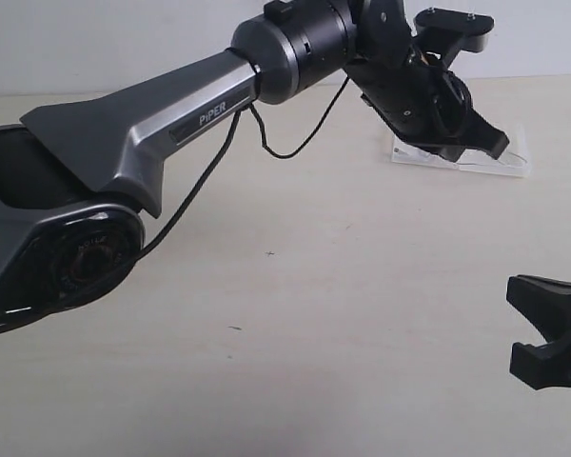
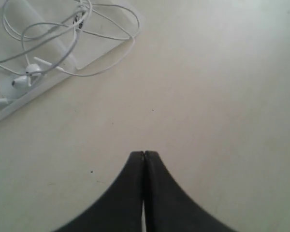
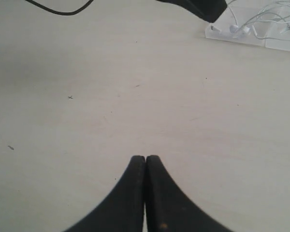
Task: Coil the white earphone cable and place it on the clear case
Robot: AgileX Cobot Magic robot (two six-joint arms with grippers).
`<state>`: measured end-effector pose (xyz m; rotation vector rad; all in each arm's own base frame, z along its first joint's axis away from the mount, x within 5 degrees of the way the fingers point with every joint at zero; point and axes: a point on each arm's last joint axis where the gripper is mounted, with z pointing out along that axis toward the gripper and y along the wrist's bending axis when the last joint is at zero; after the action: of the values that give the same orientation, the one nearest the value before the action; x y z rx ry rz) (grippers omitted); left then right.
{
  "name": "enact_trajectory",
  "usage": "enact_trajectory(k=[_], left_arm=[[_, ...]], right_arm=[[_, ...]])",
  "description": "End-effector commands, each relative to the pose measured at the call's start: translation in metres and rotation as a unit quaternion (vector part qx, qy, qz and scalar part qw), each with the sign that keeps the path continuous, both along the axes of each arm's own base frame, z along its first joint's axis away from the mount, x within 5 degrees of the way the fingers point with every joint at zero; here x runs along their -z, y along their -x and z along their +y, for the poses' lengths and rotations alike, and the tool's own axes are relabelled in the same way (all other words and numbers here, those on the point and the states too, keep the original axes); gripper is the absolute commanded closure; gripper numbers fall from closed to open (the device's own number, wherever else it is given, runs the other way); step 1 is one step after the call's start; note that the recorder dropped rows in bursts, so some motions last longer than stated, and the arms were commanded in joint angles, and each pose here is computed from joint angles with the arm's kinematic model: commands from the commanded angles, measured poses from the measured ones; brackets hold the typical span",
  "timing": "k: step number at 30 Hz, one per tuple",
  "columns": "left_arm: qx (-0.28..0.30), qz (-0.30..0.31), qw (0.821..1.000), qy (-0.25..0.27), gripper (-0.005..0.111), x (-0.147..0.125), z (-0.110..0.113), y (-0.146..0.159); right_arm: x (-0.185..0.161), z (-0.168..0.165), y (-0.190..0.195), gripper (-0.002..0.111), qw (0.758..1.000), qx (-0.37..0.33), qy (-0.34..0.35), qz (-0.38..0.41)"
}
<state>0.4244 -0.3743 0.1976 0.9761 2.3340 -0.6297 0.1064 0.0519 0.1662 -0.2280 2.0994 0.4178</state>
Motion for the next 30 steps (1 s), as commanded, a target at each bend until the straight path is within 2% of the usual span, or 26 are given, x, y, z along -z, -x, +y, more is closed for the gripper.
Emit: enact_trajectory(k=[1,6,10,19,30], left_arm=[[0.022,-0.006,1.000,0.017,0.107,-0.022,-0.003,0.009],[0.032,-0.015,0.999,0.008,0.107,-0.038,0.001,0.013],[0.035,0.000,0.999,-0.002,0.107,-0.035,0.003,0.015],[0.054,0.038,0.995,-0.071,0.107,-0.026,0.020,0.024],[0.047,0.043,0.994,-0.086,0.107,-0.044,0.043,0.049]], right_arm=[[-0.002,0.000,0.000,0.108,1.000,-0.002,-0.002,-0.012],[-0.002,0.000,0.000,0.108,1.000,-0.004,0.001,-0.014],[-0.003,0.000,0.000,0.108,1.000,-0.007,0.003,-0.021],[-0.002,0.000,0.000,0.108,1.000,-0.007,0.007,-0.016],[-0.001,0.000,0.000,0.108,1.000,-0.007,0.009,-0.011]])
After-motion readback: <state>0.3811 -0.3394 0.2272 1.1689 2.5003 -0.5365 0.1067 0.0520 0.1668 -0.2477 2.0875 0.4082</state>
